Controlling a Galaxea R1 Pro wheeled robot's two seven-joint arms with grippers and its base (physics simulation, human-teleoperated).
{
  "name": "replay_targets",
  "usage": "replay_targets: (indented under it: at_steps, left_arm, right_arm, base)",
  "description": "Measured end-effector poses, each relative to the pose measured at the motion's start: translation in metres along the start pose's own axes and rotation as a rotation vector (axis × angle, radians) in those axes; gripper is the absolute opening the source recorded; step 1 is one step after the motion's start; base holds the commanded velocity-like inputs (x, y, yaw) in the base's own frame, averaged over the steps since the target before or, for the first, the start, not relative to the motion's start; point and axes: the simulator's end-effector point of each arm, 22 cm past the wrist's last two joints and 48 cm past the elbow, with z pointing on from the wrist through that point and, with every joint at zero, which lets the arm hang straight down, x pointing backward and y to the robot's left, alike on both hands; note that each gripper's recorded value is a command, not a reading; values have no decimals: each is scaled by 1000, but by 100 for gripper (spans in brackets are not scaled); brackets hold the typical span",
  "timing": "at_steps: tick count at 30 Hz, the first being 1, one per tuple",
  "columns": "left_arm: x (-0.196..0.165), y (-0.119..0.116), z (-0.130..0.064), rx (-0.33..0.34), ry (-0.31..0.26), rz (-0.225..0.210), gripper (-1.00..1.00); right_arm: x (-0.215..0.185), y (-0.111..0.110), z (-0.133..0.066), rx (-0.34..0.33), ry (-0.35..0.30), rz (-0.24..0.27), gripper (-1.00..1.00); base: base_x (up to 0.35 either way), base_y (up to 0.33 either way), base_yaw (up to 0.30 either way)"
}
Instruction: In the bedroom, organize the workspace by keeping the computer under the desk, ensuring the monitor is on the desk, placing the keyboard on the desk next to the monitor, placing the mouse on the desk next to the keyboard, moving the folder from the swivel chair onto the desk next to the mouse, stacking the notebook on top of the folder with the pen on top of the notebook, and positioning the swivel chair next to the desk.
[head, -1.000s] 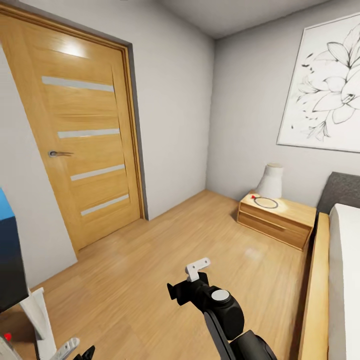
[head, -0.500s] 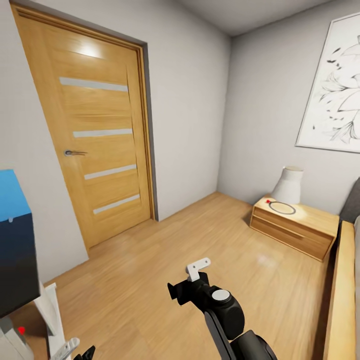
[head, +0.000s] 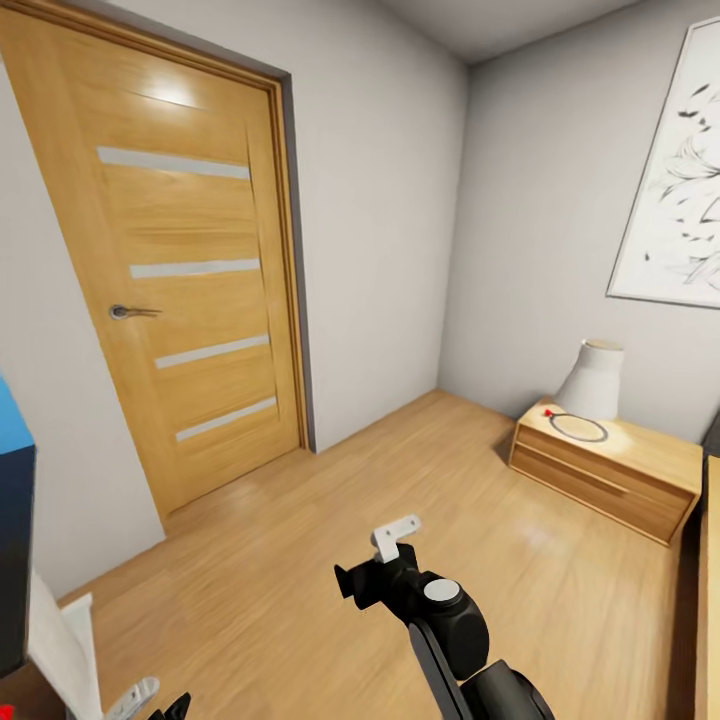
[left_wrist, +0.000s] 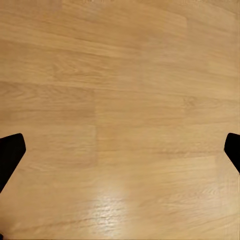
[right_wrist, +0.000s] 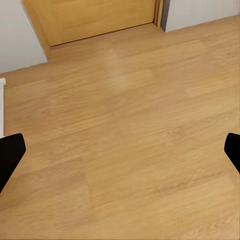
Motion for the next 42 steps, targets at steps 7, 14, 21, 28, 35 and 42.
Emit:
replay_targets:
  at_steps: [7,14,21,28,35,42]
  left_arm:
    - [1,0,0,0,1,0,100]
    - [1,0,0,-1,1,0,100]
    - [1,0,0,-2,0,0,100]
    - [1,0,0,-2,0,-1,100]
    - [1,0,0,-2,0,-1,100]
    - [1,0,0,-3,0,0,100]
  right_arm:
    - [0,0,0,0,0,-1,100]
    - [0,0,0,-1,-1,-1,100]
    - [-1,0,-1,-1,-3,-1,100]
    - [-1,0,-1,0,-3,-1,100]
    - [-1,1,-1,-2,1,2,100]
    - [0,1,-1,-1,2,-1,100]
  base:
    - [340,0,0]
    - [340,0,0]
    - [340,0,0]
    - [340,0,0]
    - [341,-1,21]
    - [341,-56,208]
